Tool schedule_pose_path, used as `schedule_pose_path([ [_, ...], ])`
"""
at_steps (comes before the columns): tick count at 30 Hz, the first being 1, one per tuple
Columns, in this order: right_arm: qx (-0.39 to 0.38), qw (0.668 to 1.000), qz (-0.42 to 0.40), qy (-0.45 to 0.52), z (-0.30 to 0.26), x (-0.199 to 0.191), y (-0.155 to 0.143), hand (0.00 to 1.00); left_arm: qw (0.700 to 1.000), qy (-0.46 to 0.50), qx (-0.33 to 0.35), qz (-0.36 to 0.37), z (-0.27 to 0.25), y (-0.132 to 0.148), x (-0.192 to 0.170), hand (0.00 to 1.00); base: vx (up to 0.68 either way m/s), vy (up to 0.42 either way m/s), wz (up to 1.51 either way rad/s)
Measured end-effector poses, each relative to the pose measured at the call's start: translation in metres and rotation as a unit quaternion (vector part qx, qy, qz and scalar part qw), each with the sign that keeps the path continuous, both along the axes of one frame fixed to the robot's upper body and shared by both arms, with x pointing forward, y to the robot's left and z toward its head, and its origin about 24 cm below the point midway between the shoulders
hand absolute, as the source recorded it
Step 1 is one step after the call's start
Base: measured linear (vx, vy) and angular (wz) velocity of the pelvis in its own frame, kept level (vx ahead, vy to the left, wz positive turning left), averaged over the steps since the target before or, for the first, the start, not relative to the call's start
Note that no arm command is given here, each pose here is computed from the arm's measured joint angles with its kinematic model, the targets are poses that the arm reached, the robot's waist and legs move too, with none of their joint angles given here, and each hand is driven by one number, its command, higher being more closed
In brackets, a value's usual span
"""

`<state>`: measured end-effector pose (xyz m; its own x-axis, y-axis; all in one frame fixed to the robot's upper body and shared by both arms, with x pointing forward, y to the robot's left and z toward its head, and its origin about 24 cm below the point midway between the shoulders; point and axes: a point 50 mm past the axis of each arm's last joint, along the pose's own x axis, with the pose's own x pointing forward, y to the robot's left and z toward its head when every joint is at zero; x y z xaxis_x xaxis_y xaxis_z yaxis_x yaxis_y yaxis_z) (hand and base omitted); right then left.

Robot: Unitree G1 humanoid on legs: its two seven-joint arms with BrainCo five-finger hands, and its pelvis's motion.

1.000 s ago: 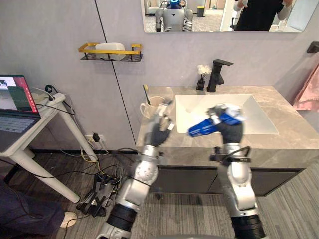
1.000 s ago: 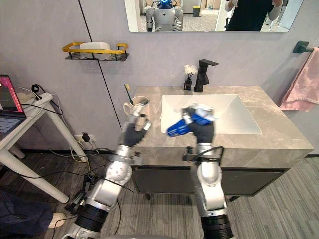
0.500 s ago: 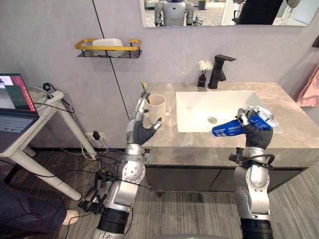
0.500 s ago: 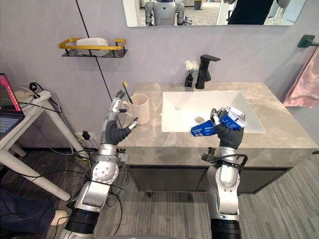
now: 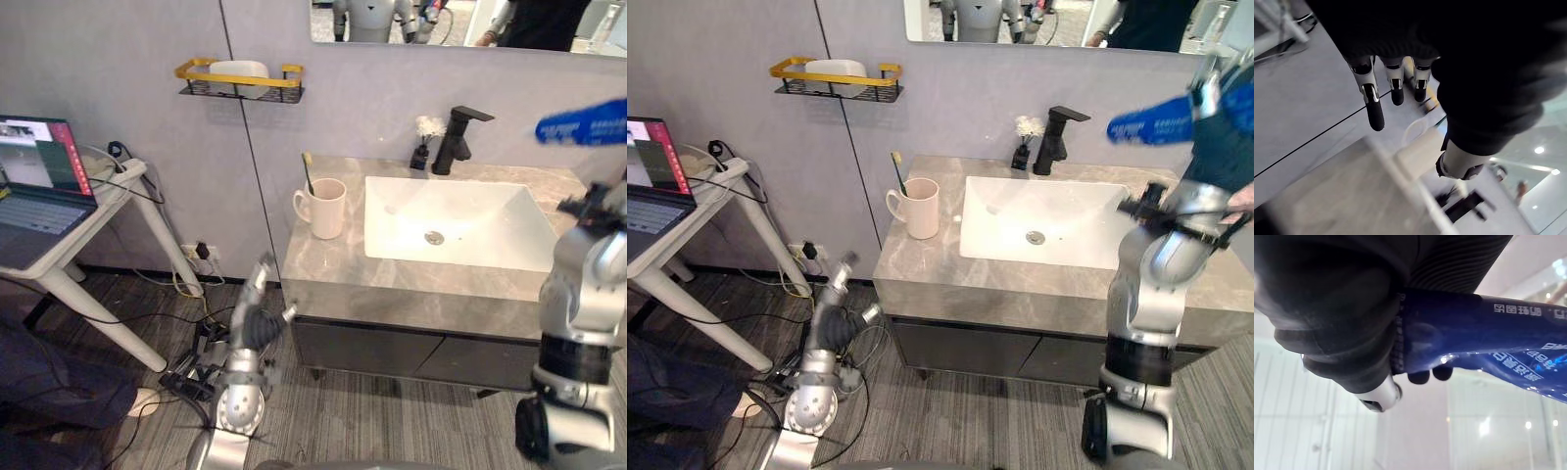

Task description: Organize washtable

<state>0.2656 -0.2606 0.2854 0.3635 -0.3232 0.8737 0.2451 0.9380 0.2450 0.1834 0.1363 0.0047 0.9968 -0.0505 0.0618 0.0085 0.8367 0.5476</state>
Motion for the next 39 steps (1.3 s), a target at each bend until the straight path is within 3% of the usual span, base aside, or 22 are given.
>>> schedule_pose_path([
  [4,-0.003,1.000,-0.002,0.013,0.031,0.020,-0.019,1.00,0.985,0.171,0.020,-0.014,-0.065,0.009,-0.026,0.00,0.04,-0.011,0.15],
  [8,0.007,0.999,0.033,0.023,0.050,0.036,-0.017,1.00,0.967,0.251,0.038,0.006,-0.090,0.030,-0.048,0.00,0.04,-0.018,0.09],
  [13,0.009,0.997,0.064,0.048,0.052,0.052,-0.010,1.00,0.961,0.266,0.080,-0.014,-0.096,0.042,-0.043,0.00,-0.01,-0.006,0.04],
  [21,0.014,0.988,0.144,0.060,0.054,0.064,0.009,1.00,0.924,0.358,0.108,0.079,-0.118,0.093,-0.070,0.00,-0.04,-0.004,-0.07],
  [30,-0.030,0.973,0.227,0.038,0.041,0.048,0.034,1.00,0.899,0.403,0.092,0.142,-0.130,0.106,-0.086,0.00,0.00,-0.001,0.00],
  [34,0.003,0.964,0.261,0.060,0.018,0.055,0.041,1.00,0.889,0.419,0.071,0.172,-0.134,0.110,-0.094,0.00,0.00,-0.001,-0.02],
  [39,0.025,0.942,0.318,0.107,-0.021,0.062,0.072,1.00,0.878,0.431,0.048,0.203,-0.137,0.112,-0.100,0.00,-0.02,-0.006,-0.02],
])
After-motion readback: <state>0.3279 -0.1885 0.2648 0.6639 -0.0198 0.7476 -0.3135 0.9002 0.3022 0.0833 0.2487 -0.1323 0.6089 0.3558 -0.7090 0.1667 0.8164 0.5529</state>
